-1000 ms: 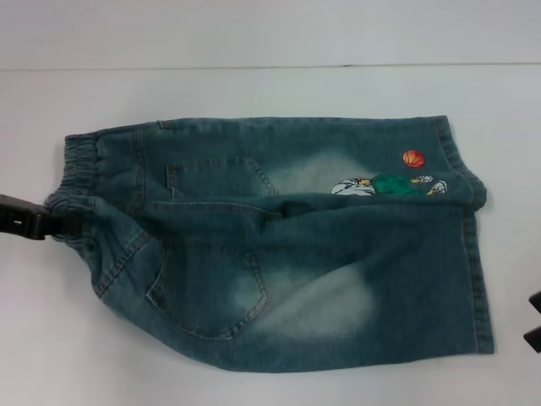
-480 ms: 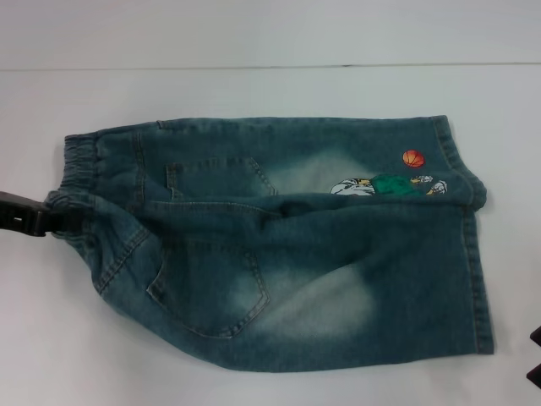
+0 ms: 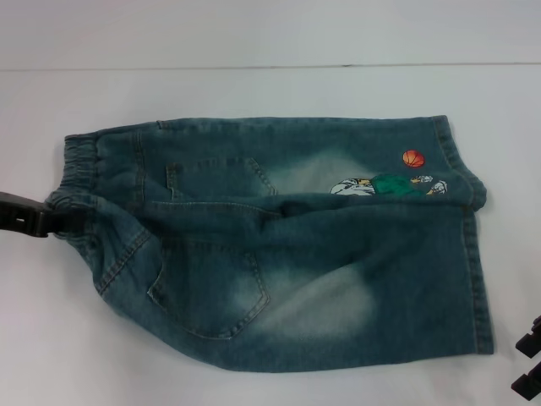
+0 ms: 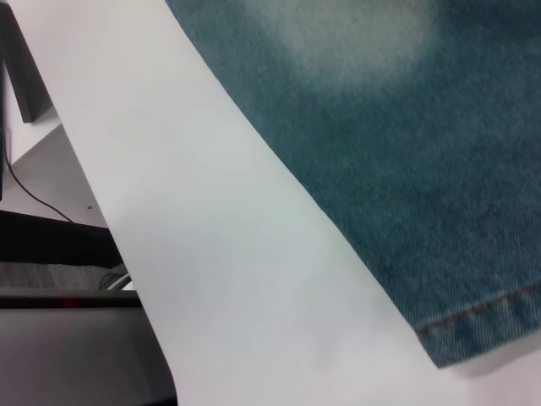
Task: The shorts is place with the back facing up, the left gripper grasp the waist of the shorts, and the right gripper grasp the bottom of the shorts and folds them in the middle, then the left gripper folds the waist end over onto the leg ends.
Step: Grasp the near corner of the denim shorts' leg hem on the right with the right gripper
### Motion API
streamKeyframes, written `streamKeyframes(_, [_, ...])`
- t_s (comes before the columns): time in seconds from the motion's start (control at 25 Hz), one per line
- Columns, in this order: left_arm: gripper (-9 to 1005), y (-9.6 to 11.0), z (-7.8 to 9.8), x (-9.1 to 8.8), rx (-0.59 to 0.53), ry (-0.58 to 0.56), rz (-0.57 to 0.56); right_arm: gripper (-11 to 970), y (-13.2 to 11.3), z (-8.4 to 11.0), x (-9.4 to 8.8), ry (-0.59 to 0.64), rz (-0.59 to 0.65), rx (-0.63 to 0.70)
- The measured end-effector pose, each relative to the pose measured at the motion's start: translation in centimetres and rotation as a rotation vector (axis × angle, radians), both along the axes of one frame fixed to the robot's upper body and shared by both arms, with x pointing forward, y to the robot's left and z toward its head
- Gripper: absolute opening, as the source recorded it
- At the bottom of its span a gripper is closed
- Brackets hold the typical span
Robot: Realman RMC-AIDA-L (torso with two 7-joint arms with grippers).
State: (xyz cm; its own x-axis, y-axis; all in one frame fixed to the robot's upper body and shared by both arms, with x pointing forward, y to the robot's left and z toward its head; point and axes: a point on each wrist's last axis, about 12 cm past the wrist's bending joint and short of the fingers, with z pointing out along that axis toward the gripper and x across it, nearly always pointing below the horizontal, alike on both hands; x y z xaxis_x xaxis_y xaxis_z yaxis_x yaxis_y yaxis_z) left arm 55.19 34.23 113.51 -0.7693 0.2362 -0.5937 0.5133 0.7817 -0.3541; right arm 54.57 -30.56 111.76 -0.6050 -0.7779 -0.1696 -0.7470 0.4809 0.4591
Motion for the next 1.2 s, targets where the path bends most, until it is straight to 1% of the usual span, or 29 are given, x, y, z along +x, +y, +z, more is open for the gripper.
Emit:
streamKeyframes(0.4, [73,-0.1,-0.1,-0.1,-0.005,0.003,-0.003,835,0.9,-0.7,0.4,0.0,0.005,0.004])
streamKeyframes(0.64, [73,-0.1,0.0,0.0,-0.006,0.002,-0.006,835,1.4,-0.8,0.6,-0.001,0.016,0.009])
streamKeyframes(1.2, [74,-0.2,0.0,-0.1,-0.005,0.006,-0.009,834,1.8,-0.9,0.7,0.004,0.019,0.002])
